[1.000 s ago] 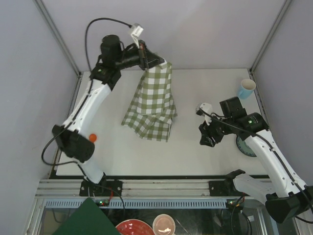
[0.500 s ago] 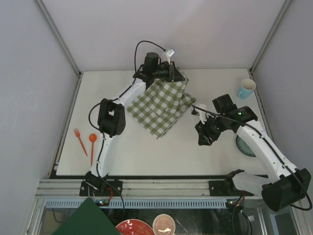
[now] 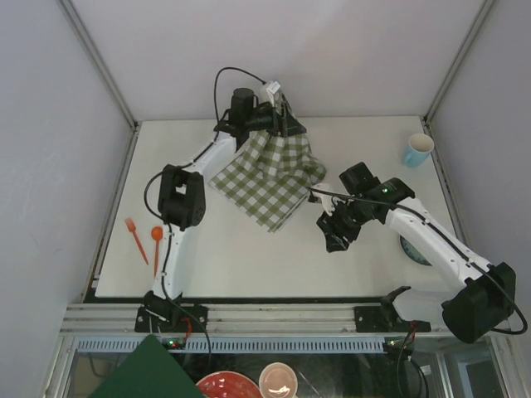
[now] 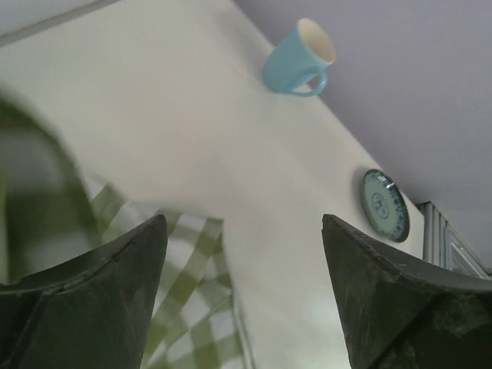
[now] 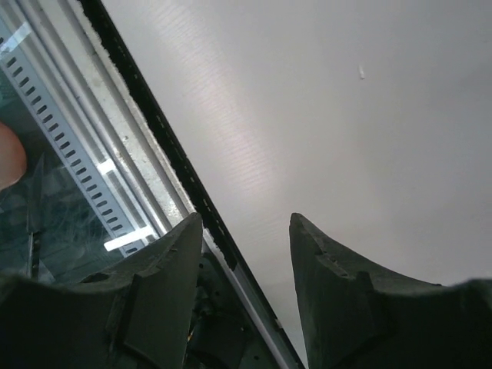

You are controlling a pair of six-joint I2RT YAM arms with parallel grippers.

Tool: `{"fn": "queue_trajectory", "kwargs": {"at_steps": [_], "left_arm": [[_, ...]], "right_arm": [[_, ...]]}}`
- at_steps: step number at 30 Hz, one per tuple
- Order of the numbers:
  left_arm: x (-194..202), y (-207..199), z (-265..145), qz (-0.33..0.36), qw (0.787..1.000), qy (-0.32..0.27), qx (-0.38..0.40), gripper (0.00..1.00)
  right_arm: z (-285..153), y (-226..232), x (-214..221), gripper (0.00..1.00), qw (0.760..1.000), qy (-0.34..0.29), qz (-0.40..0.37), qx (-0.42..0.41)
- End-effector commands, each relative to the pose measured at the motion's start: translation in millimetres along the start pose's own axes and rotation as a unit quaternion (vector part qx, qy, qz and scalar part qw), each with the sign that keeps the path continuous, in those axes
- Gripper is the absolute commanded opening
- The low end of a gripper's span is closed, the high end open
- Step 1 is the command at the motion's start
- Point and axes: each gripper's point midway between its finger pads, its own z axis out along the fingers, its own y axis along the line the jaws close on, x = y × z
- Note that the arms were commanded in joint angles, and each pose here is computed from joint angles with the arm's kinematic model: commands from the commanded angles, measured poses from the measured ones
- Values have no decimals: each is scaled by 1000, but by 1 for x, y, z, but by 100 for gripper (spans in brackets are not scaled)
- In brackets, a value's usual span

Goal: Set the dinner table for one person
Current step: Flatten out the napkin at the center of the board.

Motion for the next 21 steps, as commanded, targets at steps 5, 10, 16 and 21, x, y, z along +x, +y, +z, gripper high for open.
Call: {"fn": "queue_trajectory", "kwargs": {"at_steps": [5, 10, 16, 21], "left_arm": [[-38, 26, -137, 32, 993, -12, -109, 85], [-4, 49, -195, 12, 984, 33, -176, 85], [59, 54, -211, -30, 981, 98, -164, 84], [95, 48, -207, -56, 982, 131, -126, 84]], "right_arm": [[-35, -36, -24, 53, 991, -100, -1, 94], [-36, -39, -27, 55, 991, -108, 6, 82], [-35, -32, -34, 55, 990, -113, -8, 80], [-38, -28, -32, 55, 991, -107, -12, 79]]}}
